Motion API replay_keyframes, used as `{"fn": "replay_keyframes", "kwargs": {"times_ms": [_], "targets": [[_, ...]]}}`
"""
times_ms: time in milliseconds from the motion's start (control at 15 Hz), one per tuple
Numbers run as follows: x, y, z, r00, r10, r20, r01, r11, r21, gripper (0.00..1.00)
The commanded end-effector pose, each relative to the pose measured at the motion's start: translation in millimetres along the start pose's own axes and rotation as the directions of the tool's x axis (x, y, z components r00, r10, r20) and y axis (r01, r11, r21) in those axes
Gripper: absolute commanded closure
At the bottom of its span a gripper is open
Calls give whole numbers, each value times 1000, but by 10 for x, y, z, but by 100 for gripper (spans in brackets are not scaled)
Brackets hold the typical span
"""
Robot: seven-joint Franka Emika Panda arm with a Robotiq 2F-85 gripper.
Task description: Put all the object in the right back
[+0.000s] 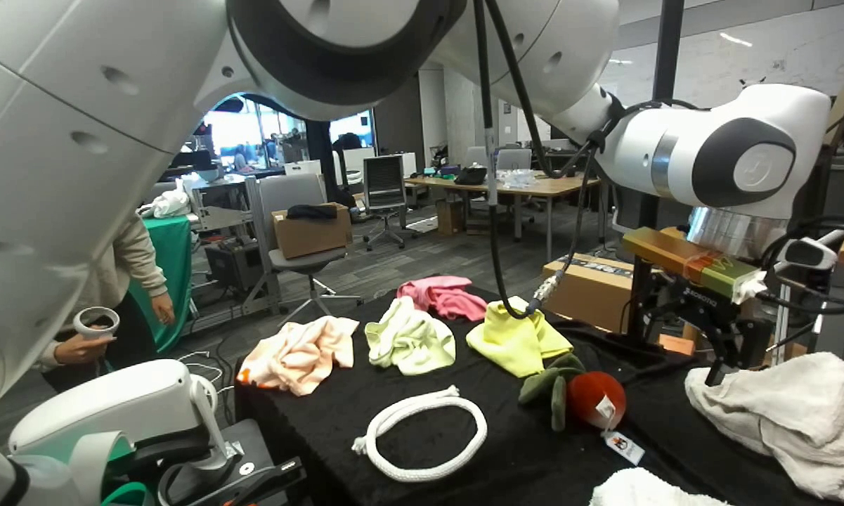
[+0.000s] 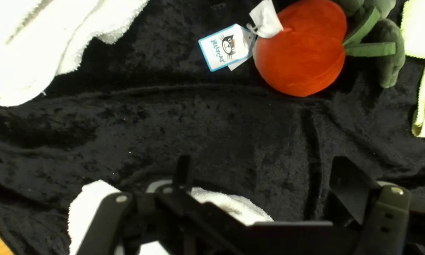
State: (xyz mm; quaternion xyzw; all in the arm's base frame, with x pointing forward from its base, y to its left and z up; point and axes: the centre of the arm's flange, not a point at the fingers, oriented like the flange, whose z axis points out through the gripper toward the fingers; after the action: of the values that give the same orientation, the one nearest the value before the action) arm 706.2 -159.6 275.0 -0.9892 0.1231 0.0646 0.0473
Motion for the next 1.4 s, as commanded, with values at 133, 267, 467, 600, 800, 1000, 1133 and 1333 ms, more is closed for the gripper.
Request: {"fn": "replay_keyframes", "kwargs": {"times_ms": [133,267,467,600,800,1000,1133,1333], "targets": [[233,138,183,999,11,-52,-12,1000,-18,0],[321,219,221,997,27,-65,-29,999,-28,0],[458,328,254,996,44,-84,-47,998,-35,0],[541,368,270,994,50,-97,-54,998,-38,0],[680,391,307,992,58,-115,-63,997,-42,0],[807,392,359,989,67,-131,-75,996,-56,0],[889,411,409,987,74,-143,-87,992,-87,0],[985,469,448,982,93,-164,-115,985,-126,0]]}}
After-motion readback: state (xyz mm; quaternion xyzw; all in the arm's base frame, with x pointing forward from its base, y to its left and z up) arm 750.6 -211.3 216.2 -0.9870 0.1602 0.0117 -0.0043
